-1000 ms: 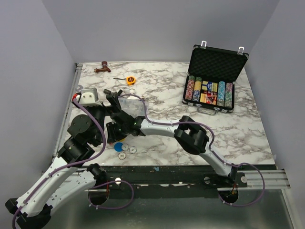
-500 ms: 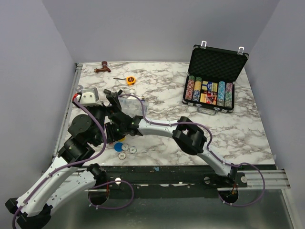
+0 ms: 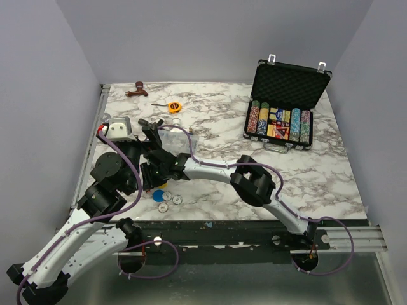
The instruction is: Pack up texas hold em set
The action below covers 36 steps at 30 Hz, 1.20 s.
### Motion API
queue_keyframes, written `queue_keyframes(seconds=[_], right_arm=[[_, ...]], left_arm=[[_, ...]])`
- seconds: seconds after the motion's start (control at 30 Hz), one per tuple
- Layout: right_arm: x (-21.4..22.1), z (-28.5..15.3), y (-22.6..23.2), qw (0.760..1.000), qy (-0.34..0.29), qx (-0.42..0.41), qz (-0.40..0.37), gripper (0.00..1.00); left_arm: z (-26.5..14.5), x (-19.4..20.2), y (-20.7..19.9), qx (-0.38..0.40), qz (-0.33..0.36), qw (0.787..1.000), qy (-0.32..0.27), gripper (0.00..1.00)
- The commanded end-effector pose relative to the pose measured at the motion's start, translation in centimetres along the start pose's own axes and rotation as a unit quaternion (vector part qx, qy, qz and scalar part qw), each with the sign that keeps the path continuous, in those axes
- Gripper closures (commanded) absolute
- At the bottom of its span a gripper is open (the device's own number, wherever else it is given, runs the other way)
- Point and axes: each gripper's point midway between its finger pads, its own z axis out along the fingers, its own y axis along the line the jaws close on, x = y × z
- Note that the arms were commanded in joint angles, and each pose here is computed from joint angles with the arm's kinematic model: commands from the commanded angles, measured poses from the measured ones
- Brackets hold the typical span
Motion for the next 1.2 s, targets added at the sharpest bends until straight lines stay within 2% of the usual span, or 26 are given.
queue_keyframes(seconds=[0.0,0.4,0.9,1.17], right_arm=[[2.1,1.2,-1.4,0.999,0.032,0.029,-0.003,0.6],[2.7,1.2,-1.3,0.999,0.044,0.026,-0.002,0.6],[3.7,1.8,-1.5,0.997,0.061,0.042,0.006,0.7],[2.8,1.2,-1.5,0.998,0.035,0.044,0.002,0.83]], left_arm=[[-0.1,-0.9,-0.4,0.01,-0.013,1.0,-0.009,0.01],[-0.1,-0.9,-0.5,0.011,-0.013,1.0,-0.008,0.01],[-0.4,-1.2,-0.4,0.015,-0.019,1.0,-0.012,0.01],[-0.4,-1.2,-0.4,0.015,-0.02,1.0,-0.012,0.01]])
